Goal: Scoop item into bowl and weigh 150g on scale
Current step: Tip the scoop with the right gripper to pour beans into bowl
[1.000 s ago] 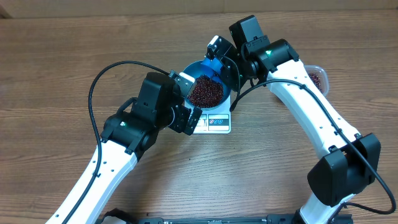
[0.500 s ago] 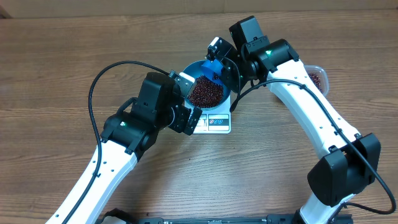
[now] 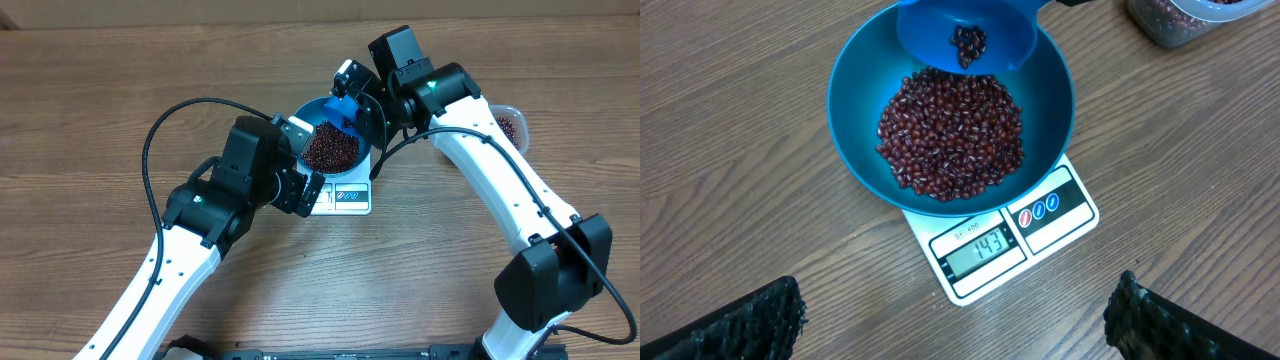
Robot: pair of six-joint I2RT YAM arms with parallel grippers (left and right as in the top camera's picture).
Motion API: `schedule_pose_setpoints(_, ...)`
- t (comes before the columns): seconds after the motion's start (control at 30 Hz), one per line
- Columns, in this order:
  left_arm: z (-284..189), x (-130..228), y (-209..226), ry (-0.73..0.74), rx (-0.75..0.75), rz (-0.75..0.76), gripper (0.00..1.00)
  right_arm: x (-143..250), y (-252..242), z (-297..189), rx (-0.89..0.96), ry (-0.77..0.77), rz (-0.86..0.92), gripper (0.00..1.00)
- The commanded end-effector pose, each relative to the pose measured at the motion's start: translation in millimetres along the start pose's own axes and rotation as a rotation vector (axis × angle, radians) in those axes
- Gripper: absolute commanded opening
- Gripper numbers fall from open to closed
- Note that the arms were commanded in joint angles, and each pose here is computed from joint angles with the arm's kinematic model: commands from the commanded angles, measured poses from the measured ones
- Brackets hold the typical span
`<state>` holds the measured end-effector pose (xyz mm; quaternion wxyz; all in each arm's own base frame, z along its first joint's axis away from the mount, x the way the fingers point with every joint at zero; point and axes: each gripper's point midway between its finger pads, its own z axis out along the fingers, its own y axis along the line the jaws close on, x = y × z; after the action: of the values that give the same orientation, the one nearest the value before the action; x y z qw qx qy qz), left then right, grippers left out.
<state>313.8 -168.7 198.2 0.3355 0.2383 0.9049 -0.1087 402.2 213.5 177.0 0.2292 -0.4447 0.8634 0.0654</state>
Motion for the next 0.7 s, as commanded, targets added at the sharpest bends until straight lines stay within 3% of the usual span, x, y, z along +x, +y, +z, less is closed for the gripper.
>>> schedule_pose_setpoints(0.0,0.0,-0.9,2.6,-0.004,-0.007,0.012,1.00,-16.9,-4.3,-24.4,0.034,-0.070,-0.069,0.04)
schedule_pose_setpoints(0.13,0.0,-0.9,2.6,-0.004,-0.007,0.012,1.00,-16.9,-5.5,-24.5,0.045,-0.066,-0.187,0.04)
schedule_pose_setpoints(0.67,0.0,-0.9,2.6,-0.004,-0.007,0.012,1.00,-16.3,-16.2,-25.2,0.106,-0.045,-0.299,0.04)
